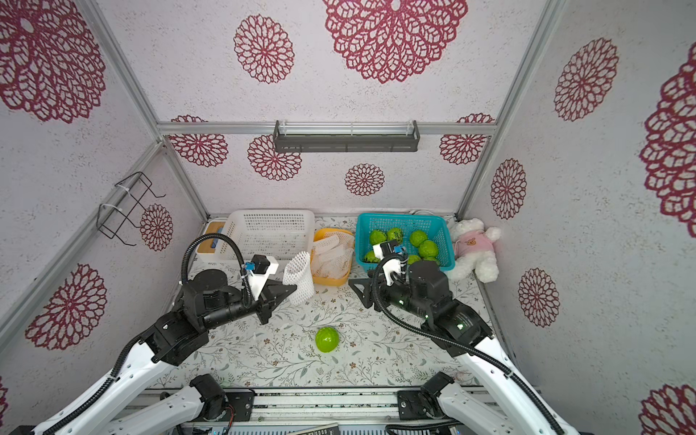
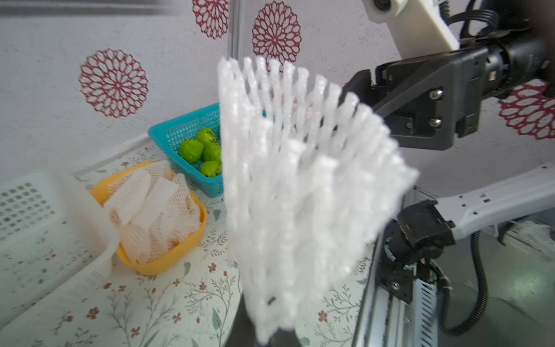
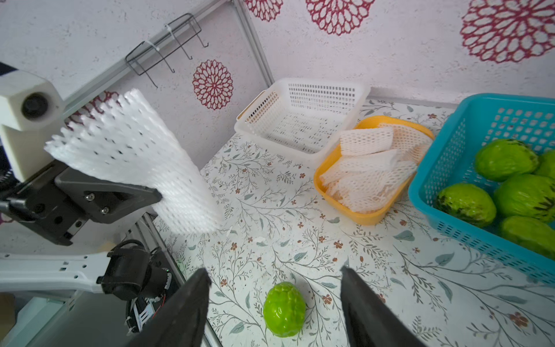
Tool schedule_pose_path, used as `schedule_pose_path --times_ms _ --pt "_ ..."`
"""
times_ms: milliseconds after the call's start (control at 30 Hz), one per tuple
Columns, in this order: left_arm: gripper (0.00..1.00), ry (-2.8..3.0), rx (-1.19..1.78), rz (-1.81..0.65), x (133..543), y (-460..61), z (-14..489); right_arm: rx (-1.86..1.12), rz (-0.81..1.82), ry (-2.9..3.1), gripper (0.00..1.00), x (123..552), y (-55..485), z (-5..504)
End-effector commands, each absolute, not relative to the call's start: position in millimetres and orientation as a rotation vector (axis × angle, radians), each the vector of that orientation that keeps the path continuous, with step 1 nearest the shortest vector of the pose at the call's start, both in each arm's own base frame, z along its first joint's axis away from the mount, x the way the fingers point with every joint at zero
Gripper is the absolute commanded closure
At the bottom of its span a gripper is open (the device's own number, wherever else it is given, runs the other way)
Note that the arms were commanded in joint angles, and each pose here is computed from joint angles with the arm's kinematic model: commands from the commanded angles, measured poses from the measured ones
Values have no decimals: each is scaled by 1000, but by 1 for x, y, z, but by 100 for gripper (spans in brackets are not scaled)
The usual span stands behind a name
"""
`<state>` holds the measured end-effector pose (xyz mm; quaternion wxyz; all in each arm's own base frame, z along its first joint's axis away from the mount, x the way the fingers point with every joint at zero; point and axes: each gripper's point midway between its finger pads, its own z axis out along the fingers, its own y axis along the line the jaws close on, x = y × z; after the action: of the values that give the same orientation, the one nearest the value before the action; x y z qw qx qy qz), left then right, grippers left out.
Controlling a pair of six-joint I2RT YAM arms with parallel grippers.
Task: Sleeve custard apples in foam nets
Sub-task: Pick up the foam net from the storage box.
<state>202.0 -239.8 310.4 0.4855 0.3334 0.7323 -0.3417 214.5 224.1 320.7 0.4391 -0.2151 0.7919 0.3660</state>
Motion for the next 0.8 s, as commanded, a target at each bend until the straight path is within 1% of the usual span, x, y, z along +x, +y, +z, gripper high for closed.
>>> schedule_pose_path --times_ms 0,133,300,500,667,767 --pt "100 1874 853 -975 184 -248 284 -701 980 1854 29 211 254 324" --pt "100 1892 837 -1022 186 -254 270 -787 1008 1855 29 210 271 306" --pt "100 1882 814 -1061 192 -262 267 -862 1031 1896 28 210 286 280" --pt "100 1900 791 -1068 200 -267 261 -899 1090 1891 28 206 297 264" --pt "97 1925 765 -1043 208 -266 255 -916 1118 1879 34 200 300 263" --pt "96 1933 747 -1039 212 -265 253 -929 1144 1876 42 196 301 263"
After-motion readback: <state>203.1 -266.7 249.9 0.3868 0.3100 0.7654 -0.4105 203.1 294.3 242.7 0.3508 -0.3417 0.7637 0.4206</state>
